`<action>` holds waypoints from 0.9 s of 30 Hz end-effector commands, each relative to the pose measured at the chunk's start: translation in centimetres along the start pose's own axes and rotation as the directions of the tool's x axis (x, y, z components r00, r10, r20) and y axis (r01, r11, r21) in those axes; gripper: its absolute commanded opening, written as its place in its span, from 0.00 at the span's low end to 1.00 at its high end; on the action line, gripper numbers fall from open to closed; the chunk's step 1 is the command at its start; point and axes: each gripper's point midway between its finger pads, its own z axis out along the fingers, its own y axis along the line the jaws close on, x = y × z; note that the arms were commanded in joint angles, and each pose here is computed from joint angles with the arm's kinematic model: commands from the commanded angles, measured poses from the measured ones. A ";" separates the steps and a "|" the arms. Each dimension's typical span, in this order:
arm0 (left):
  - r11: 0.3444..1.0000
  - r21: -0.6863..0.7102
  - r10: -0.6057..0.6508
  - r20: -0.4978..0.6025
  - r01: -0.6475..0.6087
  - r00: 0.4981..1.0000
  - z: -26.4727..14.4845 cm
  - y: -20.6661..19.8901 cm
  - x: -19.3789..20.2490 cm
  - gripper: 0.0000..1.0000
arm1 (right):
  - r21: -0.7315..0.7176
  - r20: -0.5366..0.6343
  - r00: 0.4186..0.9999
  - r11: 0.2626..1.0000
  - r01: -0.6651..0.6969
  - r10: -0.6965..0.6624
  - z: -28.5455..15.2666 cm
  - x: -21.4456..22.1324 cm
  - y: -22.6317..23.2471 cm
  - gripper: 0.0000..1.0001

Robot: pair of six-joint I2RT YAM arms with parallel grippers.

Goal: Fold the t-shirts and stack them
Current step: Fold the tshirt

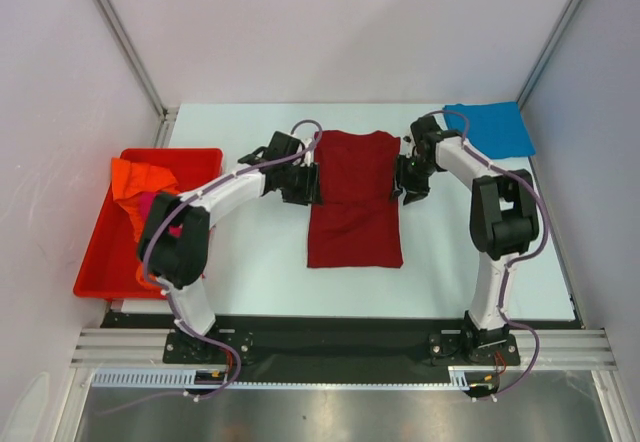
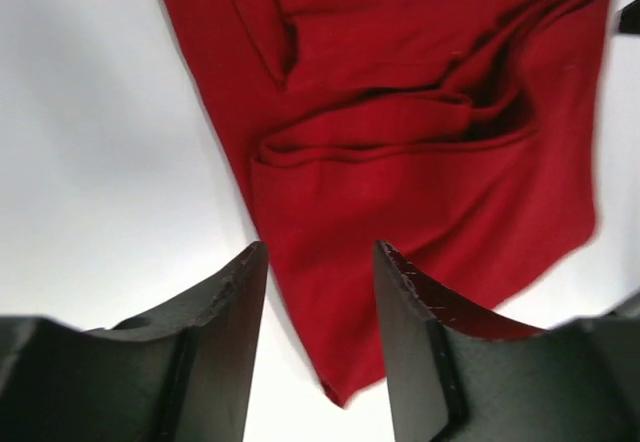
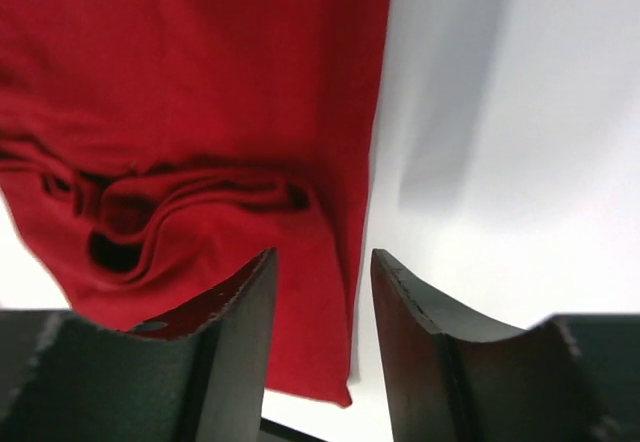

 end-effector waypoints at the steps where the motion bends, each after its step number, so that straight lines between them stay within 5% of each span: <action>1: 0.990 -0.020 0.141 0.001 -0.141 0.990 0.9 0.8 -1.3 0.51 | 0.029 0.015 0.999 0.999 0.042 -0.043 -0.3 -1.7 -0.4 0.47; 14: 0.981 -0.159 0.103 -0.057 -0.111 0.993 4.5 1.6 -1.8 0.38 | 0.029 0.009 1.000 0.999 0.021 -0.021 0.2 -2.2 -0.8 0.43; 27: 0.922 -0.381 0.041 -0.084 -0.070 0.996 5.2 1.1 -0.6 0.41 | 0.023 0.013 1.000 1.000 0.020 -0.020 0.1 -2.2 -0.7 0.40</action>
